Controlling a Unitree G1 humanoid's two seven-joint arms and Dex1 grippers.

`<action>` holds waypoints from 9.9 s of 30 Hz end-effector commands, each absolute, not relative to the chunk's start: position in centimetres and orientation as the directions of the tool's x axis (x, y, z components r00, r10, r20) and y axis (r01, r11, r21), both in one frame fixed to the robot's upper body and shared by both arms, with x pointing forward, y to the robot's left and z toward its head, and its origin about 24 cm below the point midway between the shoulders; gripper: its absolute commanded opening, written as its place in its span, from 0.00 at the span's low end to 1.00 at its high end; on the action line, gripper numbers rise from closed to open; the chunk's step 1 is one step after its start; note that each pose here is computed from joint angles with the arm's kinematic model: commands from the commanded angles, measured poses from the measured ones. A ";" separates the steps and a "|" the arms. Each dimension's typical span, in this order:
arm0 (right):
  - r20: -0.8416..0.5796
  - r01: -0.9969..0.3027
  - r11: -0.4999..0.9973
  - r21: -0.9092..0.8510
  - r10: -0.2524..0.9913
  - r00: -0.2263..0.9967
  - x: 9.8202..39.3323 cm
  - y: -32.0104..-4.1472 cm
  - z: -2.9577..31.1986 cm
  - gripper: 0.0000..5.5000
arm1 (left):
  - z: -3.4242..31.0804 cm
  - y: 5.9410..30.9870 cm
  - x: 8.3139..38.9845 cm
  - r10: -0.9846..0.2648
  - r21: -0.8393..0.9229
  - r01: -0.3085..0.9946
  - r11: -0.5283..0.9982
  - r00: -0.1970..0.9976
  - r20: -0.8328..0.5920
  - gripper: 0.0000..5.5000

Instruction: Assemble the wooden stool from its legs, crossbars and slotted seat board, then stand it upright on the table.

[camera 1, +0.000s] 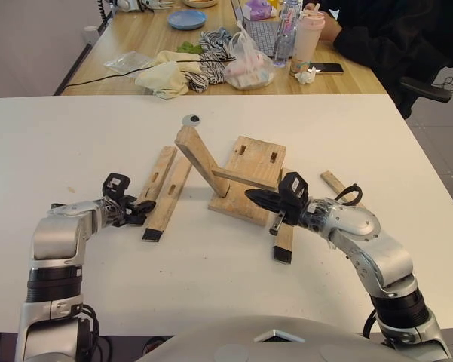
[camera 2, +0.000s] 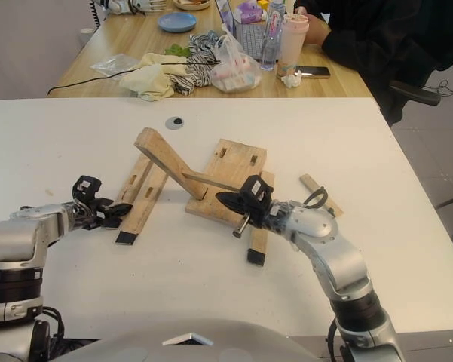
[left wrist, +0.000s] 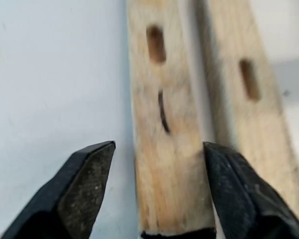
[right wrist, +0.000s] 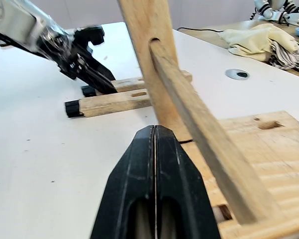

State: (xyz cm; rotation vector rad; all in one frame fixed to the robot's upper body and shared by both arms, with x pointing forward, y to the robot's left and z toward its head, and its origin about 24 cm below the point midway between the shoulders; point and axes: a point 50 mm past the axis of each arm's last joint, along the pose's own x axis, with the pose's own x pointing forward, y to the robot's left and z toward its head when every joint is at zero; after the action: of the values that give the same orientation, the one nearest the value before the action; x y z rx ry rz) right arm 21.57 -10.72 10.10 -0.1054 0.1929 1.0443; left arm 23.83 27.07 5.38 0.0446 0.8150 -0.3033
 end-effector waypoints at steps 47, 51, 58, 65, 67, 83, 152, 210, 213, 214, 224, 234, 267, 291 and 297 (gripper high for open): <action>0.670 -0.930 -0.164 0.328 0.734 0.107 31.2 -14.8 31.2 0.45 | 28.0 16.4 32.5 -0.991 -0.175 0.984 -0.037 -0.014 0.134 0.36; 0.655 -0.938 -0.113 0.328 0.742 0.140 31.4 -14.6 31.1 0.42 | 28.0 16.3 32.6 -0.989 -0.173 0.985 -0.014 0.012 0.146 0.45; 0.468 -0.940 0.197 0.278 0.827 0.312 32.1 -16.5 27.7 0.37 | 28.8 17.7 32.1 -0.971 -0.159 0.987 0.037 0.073 0.228 0.54; 0.385 -0.884 0.343 0.318 0.805 0.451 31.5 -19.8 24.2 0.37 | 28.5 19.6 31.2 -0.928 -0.168 0.977 0.130 0.180 0.325 0.54; 0.334 -0.873 0.383 0.301 0.815 0.473 30.9 -20.5 23.1 0.37 | 27.6 19.8 31.2 -0.914 -0.176 0.962 0.207 0.254 0.317 0.51; -0.033 -0.894 0.433 0.116 0.901 0.433 26.1 -21.1 18.2 0.37 | 19.3 17.6 30.0 -0.876 -0.182 0.859 0.479 0.481 -0.040 0.23; -0.543 -0.990 0.114 -0.084 0.828 0.141 27.8 -18.1 18.6 0.37 | 24.3 13.9 32.0 -0.752 0.111 0.973 0.204 0.228 -0.618 0.44; -0.718 -0.995 -0.097 -0.036 0.695 -0.042 32.2 -9.9 19.6 0.37 | 15.6 9.2 30.5 -0.649 0.050 0.993 0.111 0.110 -0.753 0.07; -0.714 -0.996 -0.086 -0.032 0.699 -0.038 32.3 -9.7 19.4 0.37 | 15.4 9.2 30.4 -0.639 0.042 0.994 0.105 0.099 -0.763 0.07; -0.712 -0.996 -0.087 -0.032 0.702 -0.038 32.2 -9.6 19.3 0.37 | 15.2 9.2 30.4 -0.634 0.038 0.994 0.104 0.096 -0.768 0.07; -0.653 -0.990 -0.138 -0.021 0.752 -0.091 30.7 -7.7 18.7 0.37 | 14.0 9.2 30.6 -0.613 0.015 0.996 0.083 0.062 -0.788 0.18; -0.585 -0.997 -0.029 -0.075 0.811 0.021 31.5 -9.9 20.4 0.55 | 22.8 11.1 32.8 -0.743 0.186 0.978 0.093 0.193 -0.641 0.22; -0.105 -0.559 0.813 0.165 0.578 0.809 27.1 -6.1 11.6 0.02 | 12.9 16.9 27.9 -0.524 -0.280 0.455 0.846 0.807 -0.272 0.00; -0.394 -0.811 0.585 -0.017 0.741 0.543 27.7 -11.9 11.7 0.02 | 9.6 18.0 33.2 -0.281 -0.238 0.256 0.937 0.957 -0.078 0.00; -0.464 -0.779 0.624 -0.053 0.676 0.573 29.1 -16.6 11.3 0.02 | 9.7 21.2 27.5 -0.343 -0.194 0.305 0.932 0.915 -0.212 0.00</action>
State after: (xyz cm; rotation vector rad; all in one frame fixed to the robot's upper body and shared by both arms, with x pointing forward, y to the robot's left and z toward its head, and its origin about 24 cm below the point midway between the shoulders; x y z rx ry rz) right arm 28.39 -16.21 11.55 -0.2466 0.4346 0.8826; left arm 28.78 20.99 9.23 -0.2427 0.1827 -0.2544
